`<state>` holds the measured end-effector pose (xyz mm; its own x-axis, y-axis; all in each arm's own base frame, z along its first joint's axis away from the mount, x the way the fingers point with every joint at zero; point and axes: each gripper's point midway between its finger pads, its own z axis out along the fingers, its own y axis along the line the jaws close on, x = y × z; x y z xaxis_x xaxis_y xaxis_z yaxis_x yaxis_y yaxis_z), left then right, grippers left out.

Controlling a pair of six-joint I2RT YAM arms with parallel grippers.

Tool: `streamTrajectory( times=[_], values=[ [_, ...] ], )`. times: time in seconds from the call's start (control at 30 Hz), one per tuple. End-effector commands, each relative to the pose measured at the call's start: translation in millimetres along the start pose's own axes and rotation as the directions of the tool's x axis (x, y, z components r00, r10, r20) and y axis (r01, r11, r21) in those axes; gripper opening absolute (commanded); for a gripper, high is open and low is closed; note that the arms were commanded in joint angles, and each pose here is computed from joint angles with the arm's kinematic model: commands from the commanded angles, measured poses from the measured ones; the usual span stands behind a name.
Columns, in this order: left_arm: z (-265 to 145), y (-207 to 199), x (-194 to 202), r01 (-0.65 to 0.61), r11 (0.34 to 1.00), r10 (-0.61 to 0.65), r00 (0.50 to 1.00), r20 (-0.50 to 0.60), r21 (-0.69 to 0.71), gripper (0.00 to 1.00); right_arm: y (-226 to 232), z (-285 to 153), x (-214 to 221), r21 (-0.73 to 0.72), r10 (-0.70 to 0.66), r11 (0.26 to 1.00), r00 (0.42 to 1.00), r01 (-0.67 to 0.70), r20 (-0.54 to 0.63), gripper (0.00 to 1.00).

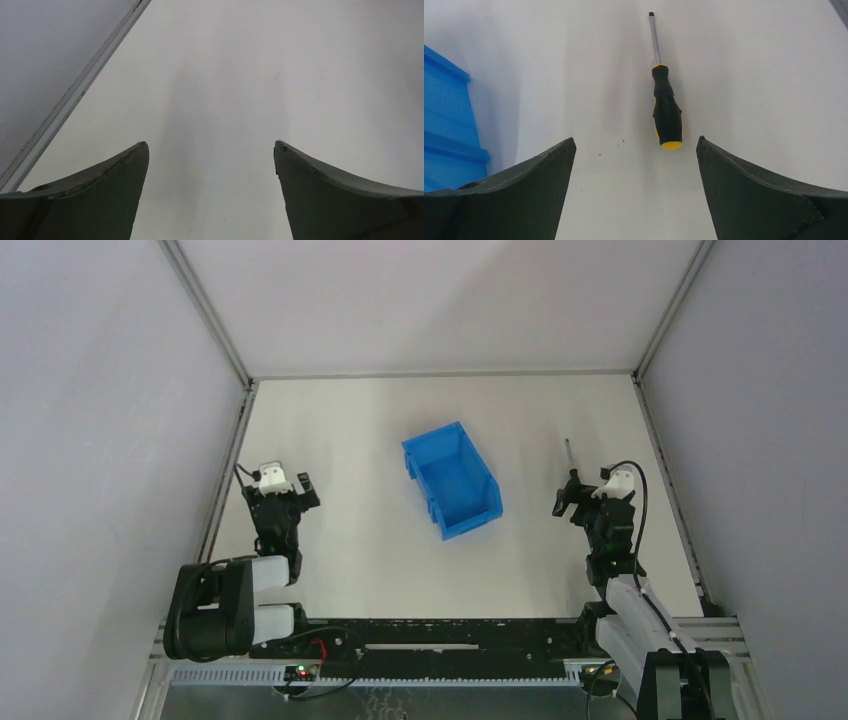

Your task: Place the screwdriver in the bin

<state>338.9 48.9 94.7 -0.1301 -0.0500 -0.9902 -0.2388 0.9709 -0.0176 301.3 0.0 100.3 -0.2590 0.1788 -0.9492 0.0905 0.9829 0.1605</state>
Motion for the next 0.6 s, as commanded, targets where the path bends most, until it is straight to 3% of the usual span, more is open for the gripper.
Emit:
streamTrajectory(
  times=[0.0, 0.2, 0.33, 0.57],
  values=[
    [9, -2, -41, 0.003, 1.000, -0.003, 0.992, 0.125, -0.003, 1.00, 1, 1, -15, 0.014, 0.035, 0.999, 0.999, -0.035, 0.028, 1.00],
    [9, -2, -42, 0.003, 1.000, -0.003, 0.992, 0.125, -0.004, 1.00, -3, 3, -51, 0.090, 0.035, 0.995, 0.999, -0.032, -0.034, 1.00],
    [9, -2, -42, 0.003, 1.000, -0.003, 0.992, 0.125, -0.003, 1.00, 3, 9, -70, 0.098, 0.001, 0.995, 0.983, 0.017, -0.182, 1.00],
    [9, -2, -42, 0.004, 1.000, -0.004, 0.992, 0.127, -0.003, 1.00, -19, 46, -49, 0.171, -0.042, 0.974, 0.867, 0.145, -0.496, 1.00]
  ],
)
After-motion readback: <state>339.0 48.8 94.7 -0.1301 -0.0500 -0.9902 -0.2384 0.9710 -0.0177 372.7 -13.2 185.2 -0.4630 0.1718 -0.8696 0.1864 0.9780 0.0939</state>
